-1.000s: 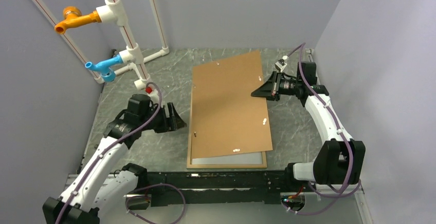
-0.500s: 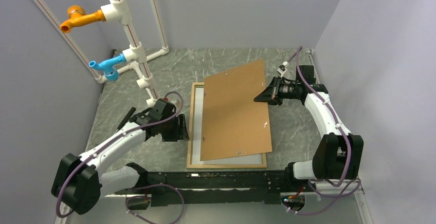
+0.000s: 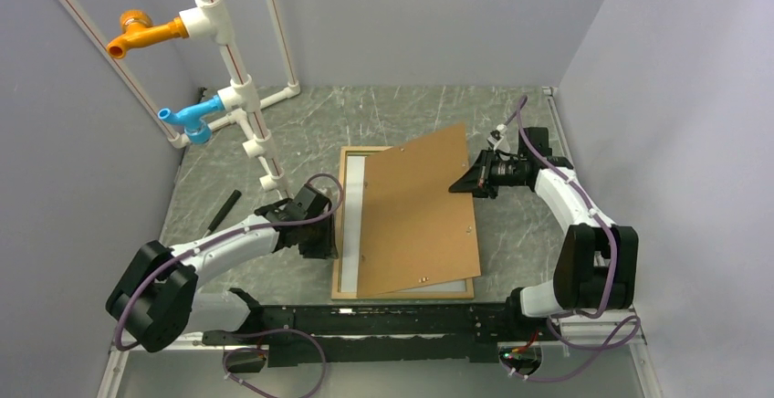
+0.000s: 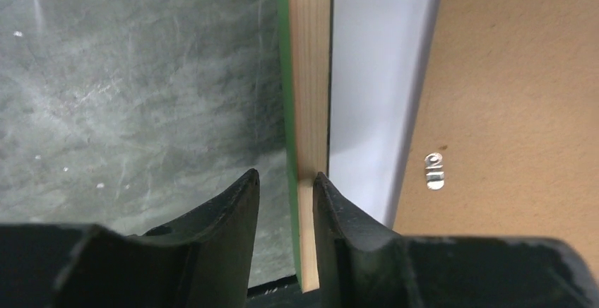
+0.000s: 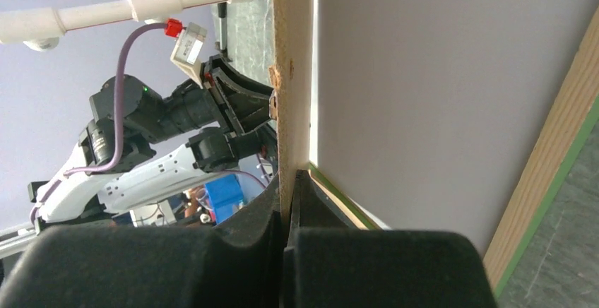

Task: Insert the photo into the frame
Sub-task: Place the photo frame item in the photo frame.

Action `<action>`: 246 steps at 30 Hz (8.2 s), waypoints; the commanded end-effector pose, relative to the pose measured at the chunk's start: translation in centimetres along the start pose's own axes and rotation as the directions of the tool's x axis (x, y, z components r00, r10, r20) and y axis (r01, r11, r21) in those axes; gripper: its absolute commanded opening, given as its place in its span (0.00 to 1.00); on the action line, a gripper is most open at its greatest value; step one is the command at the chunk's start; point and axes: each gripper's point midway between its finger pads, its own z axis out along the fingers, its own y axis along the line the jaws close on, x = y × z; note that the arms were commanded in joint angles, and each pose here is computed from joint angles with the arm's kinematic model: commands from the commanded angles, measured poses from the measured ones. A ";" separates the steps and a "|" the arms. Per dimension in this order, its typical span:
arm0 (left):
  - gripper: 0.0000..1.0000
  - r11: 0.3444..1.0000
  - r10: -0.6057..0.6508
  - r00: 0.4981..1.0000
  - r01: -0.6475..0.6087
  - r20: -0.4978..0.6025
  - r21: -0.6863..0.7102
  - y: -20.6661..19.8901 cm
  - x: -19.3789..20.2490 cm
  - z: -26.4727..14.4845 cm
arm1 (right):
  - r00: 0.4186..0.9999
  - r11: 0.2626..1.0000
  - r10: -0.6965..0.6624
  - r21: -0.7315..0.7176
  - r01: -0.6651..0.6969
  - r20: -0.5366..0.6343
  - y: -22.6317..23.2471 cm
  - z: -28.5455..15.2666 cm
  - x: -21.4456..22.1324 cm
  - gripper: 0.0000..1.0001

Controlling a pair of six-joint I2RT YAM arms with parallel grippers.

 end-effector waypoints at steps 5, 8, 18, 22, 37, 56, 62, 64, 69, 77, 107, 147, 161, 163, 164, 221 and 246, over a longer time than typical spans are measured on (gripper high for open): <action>0.29 1.000 -0.015 1.000 0.015 0.000 -0.022 0.2 0.2 1.7 | 1.000 0.996 -0.007 -0.085 0.006 -0.009 1.3 0.4 -0.5 0.00; 0.26 0.999 -0.012 1.000 0.012 -0.006 -0.041 0.6 0.3 1.7 | 1.000 0.996 -0.005 -0.086 0.004 -0.015 1.2 0.8 -0.5 0.00; 0.22 0.997 -0.009 1.000 0.008 -0.008 -0.071 1.2 0.6 1.7 | 1.000 0.997 -0.020 -0.079 0.019 -0.013 1.2 1.4 -1.5 0.00; 0.21 0.997 -0.007 1.000 0.005 -0.020 -0.074 1.4 0.8 1.9 | 0.998 0.996 -0.045 -0.082 0.042 -0.037 1.4 2.4 -1.0 0.00; 0.18 0.996 0.000 1.000 -0.003 -0.031 -0.087 1.7 1.1 2.2 | 0.995 0.997 -0.060 -0.047 0.056 -0.077 -1.0 5.4 -0.2 0.00; 0.25 0.997 0.002 1.000 -0.002 0.003 -0.080 1.3 0.3 1.4 | 0.996 0.993 -0.048 0.104 0.056 -0.073 -5.9 6.7 1.0 0.00; 0.21 0.996 -0.004 1.000 0.004 -0.004 -0.088 1.4 0.6 1.5 | 0.994 0.990 -0.107 0.089 0.109 -0.031 -4.5 6.3 -0.3 0.00; 0.20 0.996 -0.007 1.000 0.007 -0.003 -0.089 1.5 0.7 1.5 | 0.992 0.988 -0.126 0.083 0.127 -0.018 -4.0 6.1 -0.7 0.00; 0.18 0.995 -0.002 1.000 0.001 -0.011 -0.097 1.7 0.9 1.6 | 0.989 0.987 -0.149 0.057 0.148 0.015 -3.3 6.1 -1.2 0.00; 0.14 0.994 0.010 1.000 -0.013 -0.022 -0.105 1.9 1.1 1.7 | 0.985 0.987 -0.159 0.033 0.158 0.062 -2.8 6.2 -1.8 0.00; 0.14 0.994 0.029 0.999 -0.032 -0.029 -0.106 2.1 1.4 1.4 | 0.962 0.972 -0.237 0.042 0.233 0.138 -2.7 6.0 -3.9 0.00; 0.26 0.997 -0.051 0.998 0.048 0.042 0.062 0.7 0.2 0.8 | 0.951 0.966 -0.242 -0.043 0.254 0.191 -2.2 6.1 -2.7 0.00; 0.20 0.999 -0.034 0.999 0.033 0.038 0.039 0.9 0.0 0.8 | 0.985 0.989 -0.145 0.039 0.142 0.093 -7.6 8.2 -0.9 0.03; 0.21 0.999 -0.034 0.999 0.032 0.035 0.039 0.9 0.0 0.8 | 0.986 0.989 -0.142 0.056 0.138 0.083 -8.0 8.3 -0.9 0.12; 0.20 0.999 -0.032 0.999 0.031 0.035 0.038 0.9 0.0 0.8 | 0.987 0.989 -0.140 0.066 0.135 0.076 -8.3 8.3 -0.9 0.18; 0.68 0.984 0.021 0.971 -0.062 0.239 0.166 -2.1 -3.3 -4.3 | 0.933 0.697 -0.359 0.669 0.259 0.013 -10.8 5.4 -2.0 0.99; 0.96 0.972 0.006 0.954 -0.075 0.300 0.221 -2.5 -3.4 -5.9 | 0.909 0.597 -0.415 0.765 0.241 0.038 -8.0 1.4 -3.2 1.00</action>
